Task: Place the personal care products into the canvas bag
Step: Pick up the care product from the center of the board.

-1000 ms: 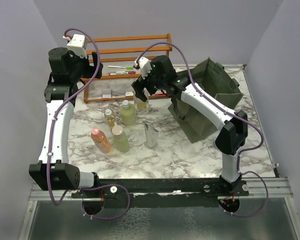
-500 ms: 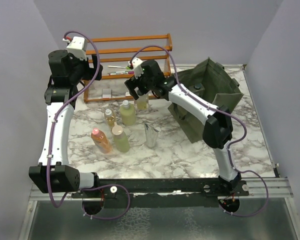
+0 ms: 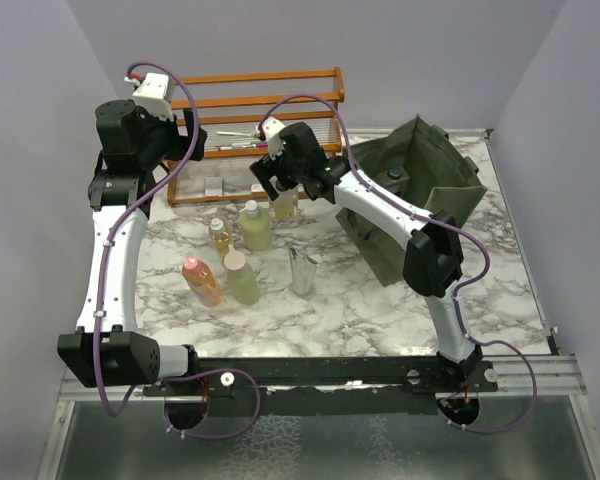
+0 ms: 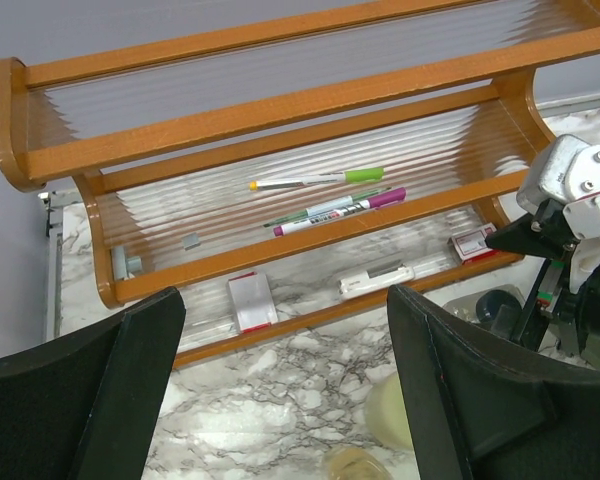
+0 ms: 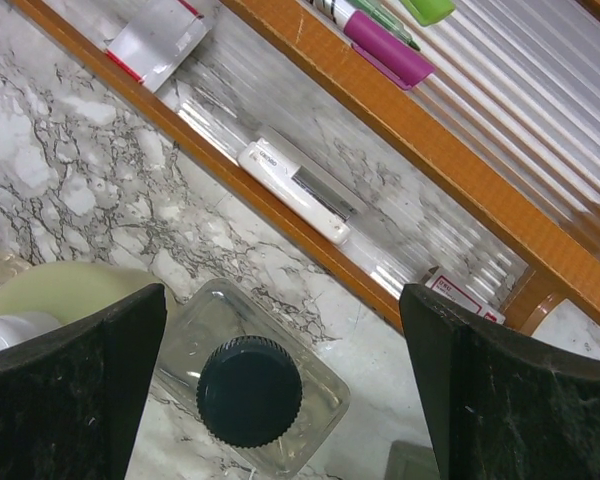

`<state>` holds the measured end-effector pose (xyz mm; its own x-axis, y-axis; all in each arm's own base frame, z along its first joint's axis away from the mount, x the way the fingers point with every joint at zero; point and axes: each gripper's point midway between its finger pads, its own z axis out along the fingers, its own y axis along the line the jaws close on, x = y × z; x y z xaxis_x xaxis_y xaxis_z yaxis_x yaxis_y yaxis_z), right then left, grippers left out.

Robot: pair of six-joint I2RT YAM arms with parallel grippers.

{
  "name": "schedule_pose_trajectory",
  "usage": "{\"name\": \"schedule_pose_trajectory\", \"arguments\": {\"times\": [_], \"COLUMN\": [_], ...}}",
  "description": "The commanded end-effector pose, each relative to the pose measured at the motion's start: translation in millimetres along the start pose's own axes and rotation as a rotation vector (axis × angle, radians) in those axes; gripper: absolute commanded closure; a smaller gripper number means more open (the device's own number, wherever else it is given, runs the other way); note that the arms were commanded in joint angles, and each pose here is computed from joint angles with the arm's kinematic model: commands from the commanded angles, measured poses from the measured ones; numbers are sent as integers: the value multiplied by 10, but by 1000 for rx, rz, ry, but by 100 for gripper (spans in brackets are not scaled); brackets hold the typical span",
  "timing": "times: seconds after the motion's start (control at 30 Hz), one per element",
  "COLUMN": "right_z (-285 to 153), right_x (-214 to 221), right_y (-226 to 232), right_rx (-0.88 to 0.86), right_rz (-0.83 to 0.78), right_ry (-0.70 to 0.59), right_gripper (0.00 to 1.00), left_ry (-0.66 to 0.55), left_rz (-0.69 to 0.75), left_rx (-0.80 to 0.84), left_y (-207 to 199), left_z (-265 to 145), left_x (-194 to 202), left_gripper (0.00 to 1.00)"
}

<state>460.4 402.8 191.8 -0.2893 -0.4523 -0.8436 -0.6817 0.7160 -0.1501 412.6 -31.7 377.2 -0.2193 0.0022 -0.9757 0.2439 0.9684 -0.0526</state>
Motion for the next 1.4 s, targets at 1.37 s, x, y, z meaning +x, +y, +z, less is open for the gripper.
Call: {"name": "schedule_pose_trajectory", "arguments": {"times": [1.37], "right_z": [-219], "right_x": [240], "right_y": [38], "right_rx": [-115], "right_rz": [31], "right_ry": [102], "right_gripper": [3], "left_ry": [-41], "left_rz": [3], "left_rx": [58], "left_y": [-95], "left_z": [-63], "left_x": [-91], "left_gripper": [15]}}
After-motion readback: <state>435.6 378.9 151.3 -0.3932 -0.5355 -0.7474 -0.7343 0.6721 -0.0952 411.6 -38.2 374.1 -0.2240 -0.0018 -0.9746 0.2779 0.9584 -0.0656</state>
